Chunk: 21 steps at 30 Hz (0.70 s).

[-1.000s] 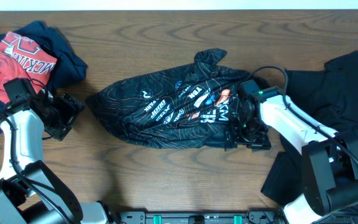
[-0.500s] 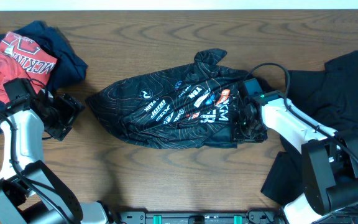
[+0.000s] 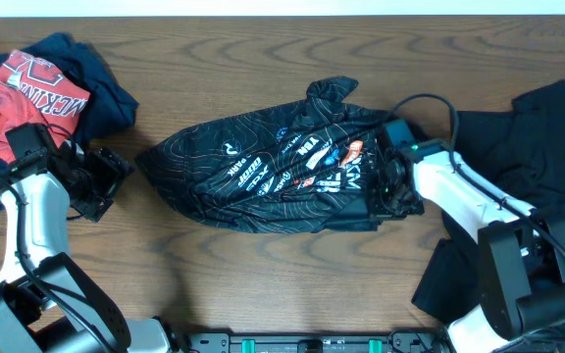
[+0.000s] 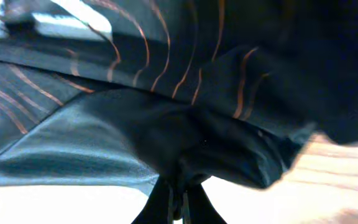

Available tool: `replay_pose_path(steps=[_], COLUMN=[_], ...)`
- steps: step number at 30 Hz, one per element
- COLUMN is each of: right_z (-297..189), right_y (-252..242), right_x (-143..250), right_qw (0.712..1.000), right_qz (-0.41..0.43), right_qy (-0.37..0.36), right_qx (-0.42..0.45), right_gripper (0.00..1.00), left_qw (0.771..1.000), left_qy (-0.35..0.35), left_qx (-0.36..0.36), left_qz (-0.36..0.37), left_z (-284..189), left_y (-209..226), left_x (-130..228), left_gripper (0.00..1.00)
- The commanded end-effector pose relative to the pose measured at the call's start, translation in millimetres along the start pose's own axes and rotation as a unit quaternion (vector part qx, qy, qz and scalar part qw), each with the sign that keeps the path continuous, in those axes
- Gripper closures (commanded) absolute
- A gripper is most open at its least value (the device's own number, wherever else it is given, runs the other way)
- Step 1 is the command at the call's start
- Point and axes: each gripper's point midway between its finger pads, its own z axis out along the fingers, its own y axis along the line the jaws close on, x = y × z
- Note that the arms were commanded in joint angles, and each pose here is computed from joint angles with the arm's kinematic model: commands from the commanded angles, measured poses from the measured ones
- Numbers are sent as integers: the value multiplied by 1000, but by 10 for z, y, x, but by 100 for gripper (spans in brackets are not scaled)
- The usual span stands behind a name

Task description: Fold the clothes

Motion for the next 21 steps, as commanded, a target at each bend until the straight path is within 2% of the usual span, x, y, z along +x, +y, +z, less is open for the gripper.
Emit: replay_pose_path(steps=[1, 8, 11, 14, 18, 21], right_z=[-521, -1167, -1210, -1211, -1259, -1293], right_y=[-39, 80, 99, 124, 211, 255], right_x=[-359, -603, -612, -605, -625, -638], right_qw=[996, 984, 983, 983, 980, 979], right_qz=[-8, -17, -21, -38, -58, -63], right_qy=[-91, -179, -181, -180, -189, -194], right_qx=[22, 5, 2, 2, 1, 0], right_gripper=[99, 99, 99, 99, 99, 99], left_qw=[1000, 1000, 1000, 997, 995, 992], left_qy=[-3, -2, 5, 23, 41, 57], left_qx=[4, 4, 19, 62, 74, 75], left_qz=[11, 11, 11, 35, 60, 82], left_z=[-29, -29, -30, -42, -22, 20], left_y=[-31, -31, -81, -231, -337, -445], left_x=[-2, -1, 23, 94, 214, 343], left_gripper=[18, 20, 38, 59, 89, 94])
